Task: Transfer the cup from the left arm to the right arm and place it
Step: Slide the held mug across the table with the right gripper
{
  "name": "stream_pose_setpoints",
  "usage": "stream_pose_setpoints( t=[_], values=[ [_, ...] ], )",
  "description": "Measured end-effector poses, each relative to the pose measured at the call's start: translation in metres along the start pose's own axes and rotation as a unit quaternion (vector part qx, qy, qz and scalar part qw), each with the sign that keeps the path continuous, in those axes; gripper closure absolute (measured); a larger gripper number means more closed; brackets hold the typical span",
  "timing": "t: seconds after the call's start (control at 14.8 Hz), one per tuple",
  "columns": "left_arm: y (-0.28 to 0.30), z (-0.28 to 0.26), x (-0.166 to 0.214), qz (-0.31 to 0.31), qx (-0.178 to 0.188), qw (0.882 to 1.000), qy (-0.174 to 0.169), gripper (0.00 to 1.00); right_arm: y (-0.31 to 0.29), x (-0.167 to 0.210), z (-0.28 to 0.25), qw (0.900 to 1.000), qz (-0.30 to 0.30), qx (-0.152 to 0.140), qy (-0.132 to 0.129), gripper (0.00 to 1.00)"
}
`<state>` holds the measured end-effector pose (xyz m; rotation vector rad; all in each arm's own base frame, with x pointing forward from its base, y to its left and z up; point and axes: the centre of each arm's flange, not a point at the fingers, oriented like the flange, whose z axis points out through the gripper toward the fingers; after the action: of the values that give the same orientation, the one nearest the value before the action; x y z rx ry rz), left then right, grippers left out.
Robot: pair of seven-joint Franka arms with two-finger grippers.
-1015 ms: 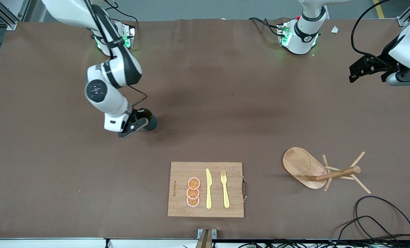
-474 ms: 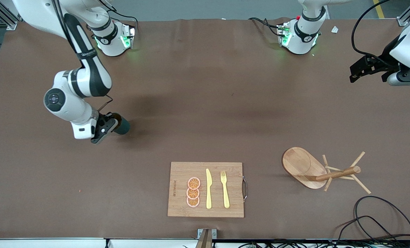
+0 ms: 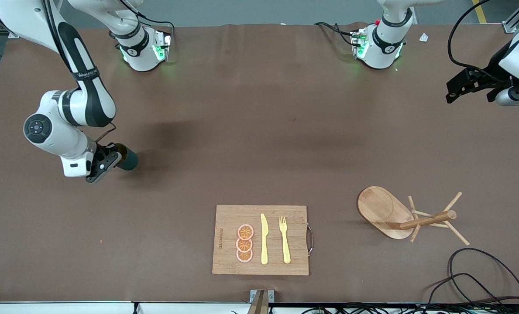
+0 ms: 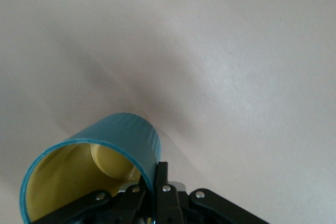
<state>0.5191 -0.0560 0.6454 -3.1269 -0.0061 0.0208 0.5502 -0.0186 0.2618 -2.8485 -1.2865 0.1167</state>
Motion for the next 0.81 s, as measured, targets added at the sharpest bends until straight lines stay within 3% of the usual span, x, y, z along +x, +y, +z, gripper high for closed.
stream_pose_setpoints(
  t=[0.41,0.81],
  values=[
    [-0.004,0.000,0.000,-0.004,0.000,1.000,0.000,0.00,0.026,-0.038,0.004,1.000,0.030,0.001,-0.008,0.96],
    [-0.005,-0.002,0.000,-0.005,-0.001,1.000,0.003,0.00,0.033,-0.049,0.007,0.999,0.041,0.001,-0.007,0.94]
  ],
)
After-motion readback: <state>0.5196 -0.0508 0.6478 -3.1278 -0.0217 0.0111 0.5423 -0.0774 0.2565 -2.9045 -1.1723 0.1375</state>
